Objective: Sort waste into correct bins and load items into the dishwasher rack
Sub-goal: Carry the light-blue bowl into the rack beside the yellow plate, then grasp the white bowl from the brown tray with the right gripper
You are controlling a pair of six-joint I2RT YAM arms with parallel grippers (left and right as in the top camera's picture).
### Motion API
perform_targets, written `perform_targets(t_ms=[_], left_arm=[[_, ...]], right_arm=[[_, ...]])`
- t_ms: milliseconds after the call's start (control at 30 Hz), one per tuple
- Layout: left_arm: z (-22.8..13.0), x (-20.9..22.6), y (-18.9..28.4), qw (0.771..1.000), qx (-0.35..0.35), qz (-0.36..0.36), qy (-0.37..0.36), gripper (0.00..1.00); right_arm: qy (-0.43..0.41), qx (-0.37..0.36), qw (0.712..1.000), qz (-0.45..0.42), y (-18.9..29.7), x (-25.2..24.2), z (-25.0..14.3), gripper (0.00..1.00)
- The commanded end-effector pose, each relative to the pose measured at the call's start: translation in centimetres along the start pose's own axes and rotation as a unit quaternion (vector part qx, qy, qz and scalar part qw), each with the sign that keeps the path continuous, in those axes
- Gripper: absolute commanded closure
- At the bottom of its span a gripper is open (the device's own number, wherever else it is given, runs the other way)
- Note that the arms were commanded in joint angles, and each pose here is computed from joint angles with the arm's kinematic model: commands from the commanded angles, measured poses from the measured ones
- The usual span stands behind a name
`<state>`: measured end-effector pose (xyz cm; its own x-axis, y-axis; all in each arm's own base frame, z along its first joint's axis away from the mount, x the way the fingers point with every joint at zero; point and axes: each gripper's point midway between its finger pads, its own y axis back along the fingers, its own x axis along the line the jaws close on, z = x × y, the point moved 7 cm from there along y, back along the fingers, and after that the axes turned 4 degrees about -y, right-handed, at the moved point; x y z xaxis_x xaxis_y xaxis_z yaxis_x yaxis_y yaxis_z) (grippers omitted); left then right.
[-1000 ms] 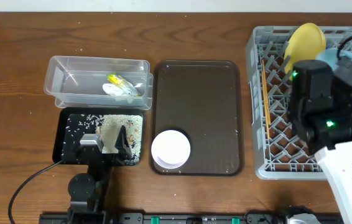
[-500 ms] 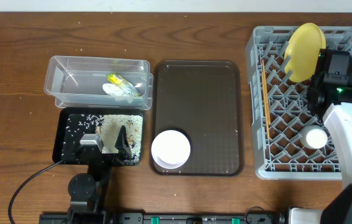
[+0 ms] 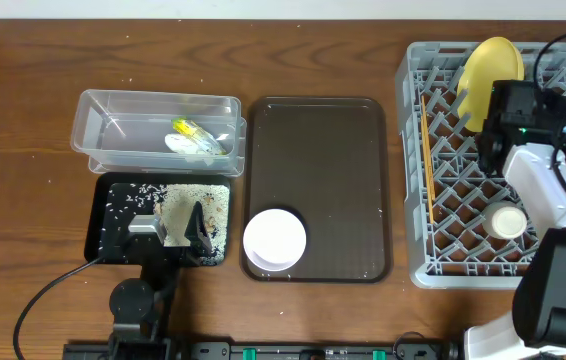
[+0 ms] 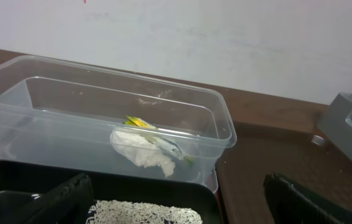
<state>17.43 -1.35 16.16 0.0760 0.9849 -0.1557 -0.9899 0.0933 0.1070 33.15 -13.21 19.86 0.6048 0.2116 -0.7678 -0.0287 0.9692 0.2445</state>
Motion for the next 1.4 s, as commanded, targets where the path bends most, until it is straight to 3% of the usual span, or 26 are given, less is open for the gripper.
perform_targets(t_ms=[0, 267, 500, 733, 933, 1033, 1100, 1200, 1300, 1367], left_arm=[[-1.2, 0.2, -0.1, 1.0, 0.019, 0.003, -0.006, 0.09], [-1.2, 0.2, -0.1, 1.0, 0.019, 0.003, -0.006, 0.09], [-1.2, 0.2, -0.1, 1.0, 0.019, 0.003, -0.006, 0.09], [-1.2, 0.2, -0.1, 1.0, 0.019, 0.003, -0.006, 0.09], [-1.2, 0.2, -0.1, 1.0, 0.019, 0.003, -0.006, 0.09], [-1.2, 0.2, -0.1, 1.0, 0.019, 0.003, -0.006, 0.09], [-1.2, 0.2, -0.1, 1.0, 0.019, 0.003, -0.006, 0.09], [-1.2, 0.2, -0.1, 1.0, 0.019, 0.003, -0.006, 0.09], [-1.2, 0.2, -0.1, 1.0, 0.019, 0.003, -0.006, 0.1], [-1.2, 0.2, -0.1, 1.0, 0.019, 0.003, -0.006, 0.09]], right_arm=[[0.034, -0.005, 0.999, 0.042, 1.0, 2.4, -0.3, 0.99], [0.049, -0.018, 0.997, 0.058, 2.1, 3.0, -0.2, 0.98], [0.059, -0.037, 0.994, 0.082, 3.9, 3.8, 0.0, 0.66], [0.041, -0.077, 0.987, 0.136, 8.0, 3.2, 0.6, 0.56], [-0.017, -0.103, 0.958, 0.266, 12.7, 0.0, 1.2, 0.53], [-0.026, -0.12, 0.919, 0.375, 15.9, -1.3, 1.1, 0.56], [-0.015, -0.128, 0.877, 0.463, 18.7, -1.8, 0.5, 0.57], [0.035, -0.13, 0.789, 0.599, 23.6, -1.8, -1.5, 0.59], [0.111, -0.099, 0.667, 0.73, 29.4, -1.3, -5.0, 0.58], [0.144, -0.057, 0.607, 0.779, 32.6, -0.8, -7.4, 0.56]])
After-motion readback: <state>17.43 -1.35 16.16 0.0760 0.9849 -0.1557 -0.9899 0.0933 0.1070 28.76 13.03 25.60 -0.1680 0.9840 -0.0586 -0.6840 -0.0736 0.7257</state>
